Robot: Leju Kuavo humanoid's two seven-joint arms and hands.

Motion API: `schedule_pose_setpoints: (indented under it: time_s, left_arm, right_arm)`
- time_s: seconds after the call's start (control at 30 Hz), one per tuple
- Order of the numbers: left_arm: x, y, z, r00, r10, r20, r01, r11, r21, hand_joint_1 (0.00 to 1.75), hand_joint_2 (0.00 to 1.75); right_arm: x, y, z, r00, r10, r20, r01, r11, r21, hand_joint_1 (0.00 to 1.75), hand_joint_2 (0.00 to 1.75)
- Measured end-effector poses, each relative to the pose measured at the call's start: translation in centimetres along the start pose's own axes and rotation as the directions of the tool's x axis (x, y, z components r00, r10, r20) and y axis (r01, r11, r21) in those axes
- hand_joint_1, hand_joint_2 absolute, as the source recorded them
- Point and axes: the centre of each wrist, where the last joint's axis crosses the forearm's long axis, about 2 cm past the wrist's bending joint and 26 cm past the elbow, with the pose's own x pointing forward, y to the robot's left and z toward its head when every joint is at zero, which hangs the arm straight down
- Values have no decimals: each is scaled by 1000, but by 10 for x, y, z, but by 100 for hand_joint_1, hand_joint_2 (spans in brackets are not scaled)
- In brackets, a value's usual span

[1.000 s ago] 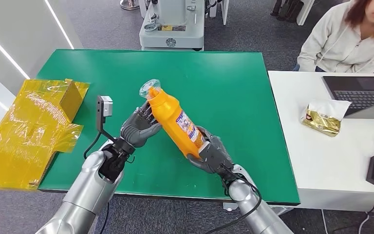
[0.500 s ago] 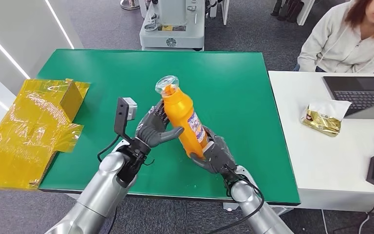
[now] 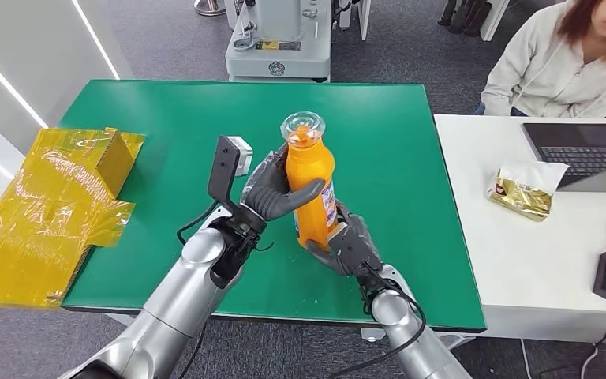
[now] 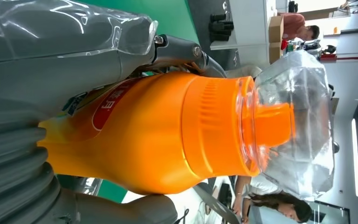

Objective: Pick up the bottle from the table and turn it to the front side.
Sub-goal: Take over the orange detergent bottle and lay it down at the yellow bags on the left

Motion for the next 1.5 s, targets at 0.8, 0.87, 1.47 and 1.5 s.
schedule_pose_setpoints:
  time_s: [0.8,0.87,1.47,1.5]
  left_arm:
    - [17,26,-12,921,-386,48,383,922,52,175,175]
    - [34,42,-16,853,-517,78,508,854,110,175,175]
    - [123,123,-22,-126,-989,-81,922,-147,360,175,175]
    - [122,131,-17,-207,-971,-119,910,-236,341,175,175]
  right_arm:
    - [22,-8,0,993,-65,101,73,994,-80,0,175]
    - [29,-11,5,986,-87,141,102,989,-109,0,175]
    - [59,-31,31,931,-71,359,137,977,-163,0,175]
    - [62,-33,34,926,-61,371,132,977,-170,0,175]
